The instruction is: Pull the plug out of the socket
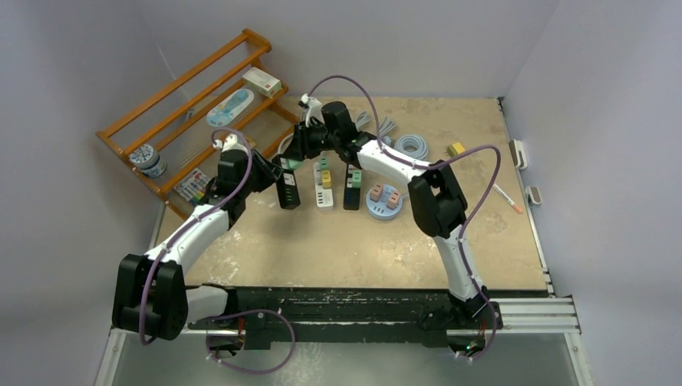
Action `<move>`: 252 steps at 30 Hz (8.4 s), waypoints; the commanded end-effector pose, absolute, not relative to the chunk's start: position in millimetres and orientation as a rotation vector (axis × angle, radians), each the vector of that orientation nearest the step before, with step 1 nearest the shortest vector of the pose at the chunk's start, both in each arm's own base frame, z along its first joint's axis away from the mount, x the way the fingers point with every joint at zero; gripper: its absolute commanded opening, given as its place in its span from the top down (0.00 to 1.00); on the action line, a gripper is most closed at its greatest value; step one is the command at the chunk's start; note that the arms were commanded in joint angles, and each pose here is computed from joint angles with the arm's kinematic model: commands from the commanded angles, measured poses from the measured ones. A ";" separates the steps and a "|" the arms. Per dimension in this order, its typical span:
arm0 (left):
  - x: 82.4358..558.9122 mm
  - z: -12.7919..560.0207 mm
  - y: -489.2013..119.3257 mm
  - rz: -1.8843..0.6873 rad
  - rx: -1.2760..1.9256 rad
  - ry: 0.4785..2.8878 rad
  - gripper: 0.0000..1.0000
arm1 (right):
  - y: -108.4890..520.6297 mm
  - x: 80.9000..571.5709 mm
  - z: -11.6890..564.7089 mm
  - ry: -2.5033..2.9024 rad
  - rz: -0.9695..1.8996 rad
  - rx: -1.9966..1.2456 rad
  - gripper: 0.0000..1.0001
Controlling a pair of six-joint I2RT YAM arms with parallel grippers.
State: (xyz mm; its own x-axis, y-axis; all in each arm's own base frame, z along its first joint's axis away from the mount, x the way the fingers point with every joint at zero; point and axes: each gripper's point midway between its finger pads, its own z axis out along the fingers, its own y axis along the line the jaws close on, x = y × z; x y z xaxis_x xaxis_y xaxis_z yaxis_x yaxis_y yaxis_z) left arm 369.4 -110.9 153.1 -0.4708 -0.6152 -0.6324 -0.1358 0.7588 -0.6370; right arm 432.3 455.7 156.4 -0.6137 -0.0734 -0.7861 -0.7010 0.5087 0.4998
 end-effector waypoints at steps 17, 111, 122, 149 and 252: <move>371.5 170.1 -114.4 -0.682 -0.549 1.970 0.49 | 453.7 423.4 228.7 1.894 1.306 -0.571 1.00; 377.7 123.4 -101.3 -0.599 -0.765 1.976 1.00 | 266.6 394.9 283.5 1.847 1.018 -0.438 1.00; 380.0 118.4 -97.6 -0.572 -0.791 1.980 1.00 | 197.4 384.1 252.8 1.901 1.084 -0.226 1.00; 383.5 106.0 -109.3 -0.635 -0.796 2.016 1.00 | 72.9 310.6 87.2 2.087 1.198 0.731 1.00; 317.2 408.4 -131.7 -0.639 0.201 1.641 0.15 | 335.9 397.3 202.0 2.014 0.516 -0.491 0.04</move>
State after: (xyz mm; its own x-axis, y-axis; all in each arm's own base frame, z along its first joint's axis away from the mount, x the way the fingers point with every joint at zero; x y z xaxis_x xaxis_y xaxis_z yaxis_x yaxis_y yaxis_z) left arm 324.3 -127.4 392.1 -0.2363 -0.2595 -0.9364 0.4238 0.8396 -0.3397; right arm 393.5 325.6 170.2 -0.5059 -0.1795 -0.8437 -0.5288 0.8373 0.1389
